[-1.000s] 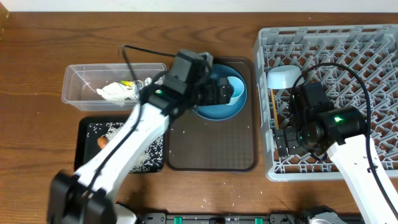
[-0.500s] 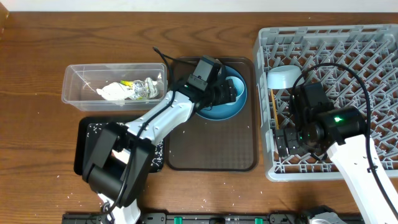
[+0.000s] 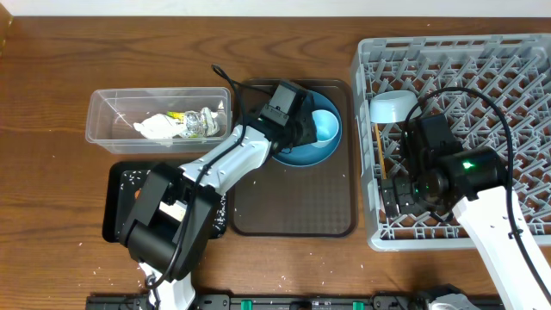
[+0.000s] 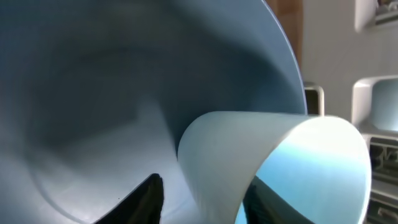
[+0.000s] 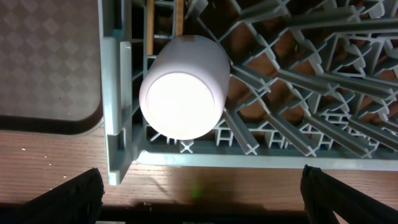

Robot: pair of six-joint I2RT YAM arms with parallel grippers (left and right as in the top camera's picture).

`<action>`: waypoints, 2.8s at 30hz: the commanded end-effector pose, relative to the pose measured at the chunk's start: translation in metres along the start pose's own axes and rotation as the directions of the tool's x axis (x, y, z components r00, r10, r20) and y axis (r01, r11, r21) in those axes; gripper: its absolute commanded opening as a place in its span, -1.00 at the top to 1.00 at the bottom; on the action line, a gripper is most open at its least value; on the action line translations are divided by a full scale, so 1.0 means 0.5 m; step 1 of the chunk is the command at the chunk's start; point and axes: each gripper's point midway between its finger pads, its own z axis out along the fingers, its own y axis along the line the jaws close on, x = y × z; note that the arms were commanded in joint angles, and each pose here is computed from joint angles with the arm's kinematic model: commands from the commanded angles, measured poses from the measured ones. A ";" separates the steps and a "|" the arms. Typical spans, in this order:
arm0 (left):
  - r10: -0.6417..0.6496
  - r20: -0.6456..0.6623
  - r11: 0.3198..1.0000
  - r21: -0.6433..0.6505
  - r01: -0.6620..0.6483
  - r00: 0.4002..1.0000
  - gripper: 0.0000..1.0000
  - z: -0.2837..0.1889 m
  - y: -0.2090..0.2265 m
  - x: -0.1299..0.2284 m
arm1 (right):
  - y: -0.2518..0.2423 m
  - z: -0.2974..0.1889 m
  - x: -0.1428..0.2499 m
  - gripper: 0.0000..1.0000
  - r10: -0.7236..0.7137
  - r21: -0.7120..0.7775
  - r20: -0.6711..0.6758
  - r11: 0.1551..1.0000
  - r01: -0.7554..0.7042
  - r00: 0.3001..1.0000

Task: Sort waste into correct bins and load items into the dishwasher rack
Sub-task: 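Move the left gripper to the light-blue cup and grasp it, then lift the light-blue cup and carry it right toward the right gripper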

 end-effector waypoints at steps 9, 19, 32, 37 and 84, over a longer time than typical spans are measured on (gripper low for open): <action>-0.009 0.029 1.000 0.001 0.009 1.000 0.70 -0.012 0.001 -0.021 | 0.004 0.001 0.001 -0.99 -0.006 -0.002 -0.002 1.000 0.006 1.000; -0.030 -0.061 0.975 0.219 0.042 0.998 0.75 -0.098 -0.058 -0.030 | 0.004 0.001 0.001 -0.99 -0.006 -0.002 -0.002 1.000 0.006 1.000; 0.151 -0.360 0.646 0.741 0.184 0.921 0.75 -0.303 -0.146 0.000 | 0.004 0.001 0.001 -0.99 -0.006 -0.001 -0.002 1.000 0.006 1.000; 0.209 -0.400 0.569 0.792 0.221 0.892 0.76 -0.340 -0.160 0.015 | 0.004 0.001 0.001 -0.99 -0.006 -0.002 -0.002 1.000 0.006 1.000; 0.333 -0.479 0.512 0.815 0.271 0.812 0.75 -0.367 -0.185 0.127 | 0.253 -0.186 -0.098 -0.96 -0.195 -0.593 0.544 0.599 0.538 0.816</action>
